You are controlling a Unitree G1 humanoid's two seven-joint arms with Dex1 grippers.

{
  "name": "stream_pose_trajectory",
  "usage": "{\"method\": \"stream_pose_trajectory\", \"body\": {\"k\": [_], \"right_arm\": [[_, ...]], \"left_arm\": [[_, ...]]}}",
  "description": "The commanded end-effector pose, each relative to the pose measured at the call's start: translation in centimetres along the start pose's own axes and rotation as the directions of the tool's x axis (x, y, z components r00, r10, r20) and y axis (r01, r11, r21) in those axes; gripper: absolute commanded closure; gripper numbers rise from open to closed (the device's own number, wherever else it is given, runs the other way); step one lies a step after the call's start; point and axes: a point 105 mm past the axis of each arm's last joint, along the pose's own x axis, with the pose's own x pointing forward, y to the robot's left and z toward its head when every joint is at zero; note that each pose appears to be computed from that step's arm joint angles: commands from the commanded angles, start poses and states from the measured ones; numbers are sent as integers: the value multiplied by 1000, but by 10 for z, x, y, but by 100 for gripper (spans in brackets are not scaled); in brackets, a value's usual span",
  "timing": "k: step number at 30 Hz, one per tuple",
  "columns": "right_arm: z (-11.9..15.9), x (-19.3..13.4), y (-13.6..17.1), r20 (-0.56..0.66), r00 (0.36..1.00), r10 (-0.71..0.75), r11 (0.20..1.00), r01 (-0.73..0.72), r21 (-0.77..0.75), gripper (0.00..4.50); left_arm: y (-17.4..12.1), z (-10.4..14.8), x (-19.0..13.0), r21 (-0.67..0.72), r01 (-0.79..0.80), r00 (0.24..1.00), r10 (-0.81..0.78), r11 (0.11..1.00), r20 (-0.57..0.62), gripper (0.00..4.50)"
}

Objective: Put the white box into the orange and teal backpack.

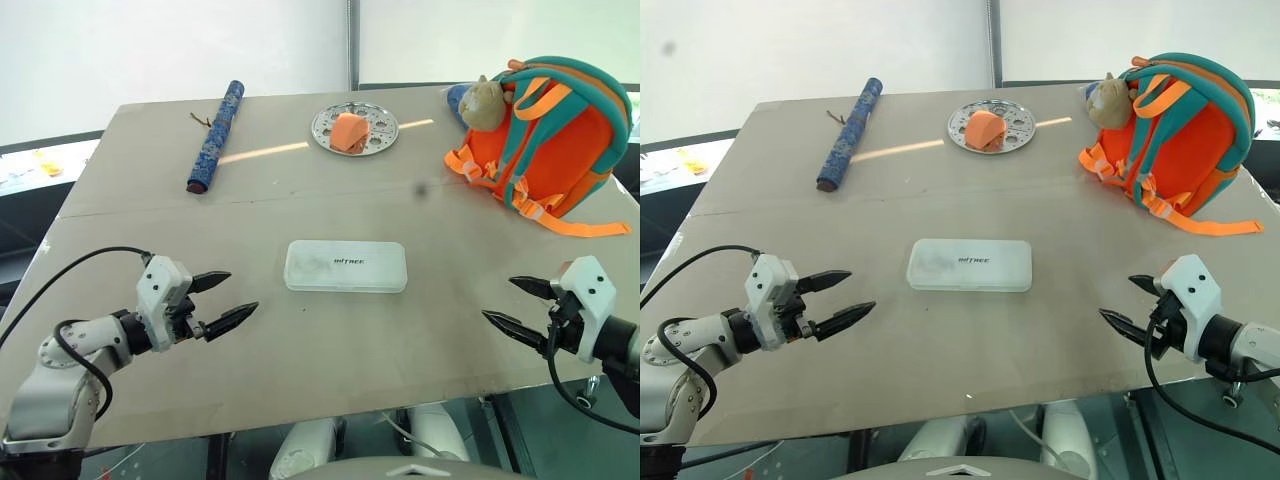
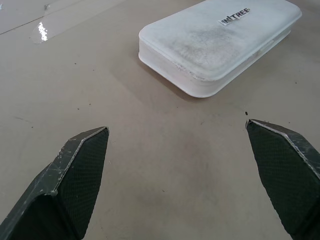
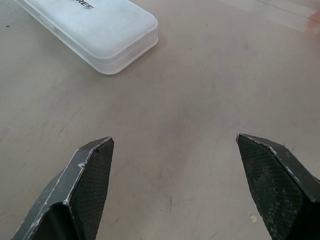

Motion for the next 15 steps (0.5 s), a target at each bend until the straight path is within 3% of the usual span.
{"method": "stream_pose_trajectory", "body": {"k": [1, 4, 7, 10, 15], "right_arm": [[16, 1, 2, 72, 996, -43, 998, 46, -43, 67], [30, 15, 6, 148, 978, -147, 986, 157, -58, 67], [32, 24, 4, 164, 971, -171, 985, 170, 23, 67], [35, 37, -2, 174, 956, -237, 971, 226, 82, 148], [41, 56, -6, 165, 941, -295, 954, 282, 98, 394]], "left_arm": [[1, 14, 11, 29, -4, 998, 2, 1000, 56, 0], [11, 32, 30, 8, -55, 987, 53, 998, 150, 0], [15, 42, 37, -38, -83, 974, 89, 996, 206, 0], [25, 50, 45, -131, -114, 961, 142, 985, 237, 81], [34, 49, 58, -254, -168, 967, 209, 953, 144, 334]]}}
